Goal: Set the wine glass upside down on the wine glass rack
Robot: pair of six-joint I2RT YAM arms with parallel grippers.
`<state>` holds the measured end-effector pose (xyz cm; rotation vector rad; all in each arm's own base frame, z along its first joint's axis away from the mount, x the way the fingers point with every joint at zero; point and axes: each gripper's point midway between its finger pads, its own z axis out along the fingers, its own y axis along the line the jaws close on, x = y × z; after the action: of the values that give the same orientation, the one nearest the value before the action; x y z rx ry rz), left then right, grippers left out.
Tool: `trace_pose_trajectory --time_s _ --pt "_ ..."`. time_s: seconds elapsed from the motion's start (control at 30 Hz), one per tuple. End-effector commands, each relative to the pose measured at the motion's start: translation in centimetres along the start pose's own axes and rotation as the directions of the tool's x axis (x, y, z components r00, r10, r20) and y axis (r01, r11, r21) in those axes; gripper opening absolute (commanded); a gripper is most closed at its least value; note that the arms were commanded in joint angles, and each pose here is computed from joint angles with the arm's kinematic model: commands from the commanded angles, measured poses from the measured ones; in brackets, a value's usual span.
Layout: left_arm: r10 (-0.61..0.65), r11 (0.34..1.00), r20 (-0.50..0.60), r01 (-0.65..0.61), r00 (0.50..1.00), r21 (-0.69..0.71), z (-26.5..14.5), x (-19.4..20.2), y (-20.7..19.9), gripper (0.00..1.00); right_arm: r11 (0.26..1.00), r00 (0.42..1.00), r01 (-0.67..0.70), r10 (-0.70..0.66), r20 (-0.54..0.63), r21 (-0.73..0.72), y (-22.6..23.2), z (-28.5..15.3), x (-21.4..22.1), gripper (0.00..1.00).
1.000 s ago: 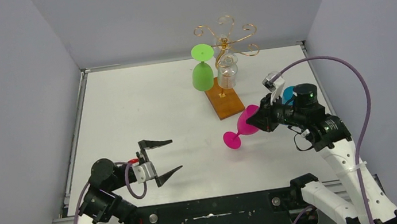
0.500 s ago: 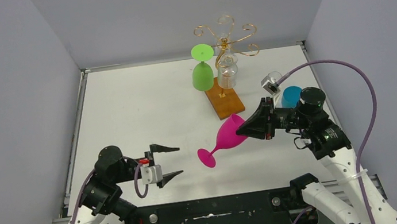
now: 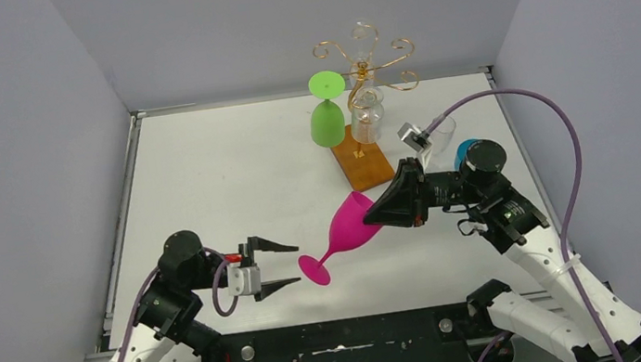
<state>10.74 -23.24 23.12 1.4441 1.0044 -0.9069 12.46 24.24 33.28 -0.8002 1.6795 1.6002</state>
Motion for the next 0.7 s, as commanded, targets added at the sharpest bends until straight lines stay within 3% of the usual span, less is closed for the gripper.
trace_pose_trajectory --time_s 0.0,0.23,0.43,0.53,0.67 --pt "0.037 0.998 0.072 -0.041 0.997 0.053 0.4 -1.5 -0.4 0.51 0.996 0.995 0.079 -0.077 0.057 -0.04 1.1 0.4 -2.0 0.0" --pt "0.003 0.997 0.086 -0.01 0.996 0.077 0.9 -1.0 -0.6 0.36 0.997 0.997 0.051 -0.047 0.062 -0.057 0.6 1.1 -2.0 0.0" --pt "0.003 0.998 0.087 -0.009 0.996 0.068 0.9 -1.2 -0.4 0.04 0.998 0.995 0.064 -0.063 0.073 -0.013 -0.2 1.1 -1.7 0.01" --pt "-0.004 0.997 0.093 -0.003 0.996 0.073 0.8 -1.2 -0.6 0.0 0.998 0.996 0.052 -0.055 0.075 0.04 -1.4 1.2 -1.7 0.07" --pt "-0.024 0.998 0.09 0.018 0.996 0.066 0.8 -1.1 -0.6 0.0 0.99 0.992 0.057 -0.071 0.101 0.132 -2.9 0.9 -1.9 0.27"
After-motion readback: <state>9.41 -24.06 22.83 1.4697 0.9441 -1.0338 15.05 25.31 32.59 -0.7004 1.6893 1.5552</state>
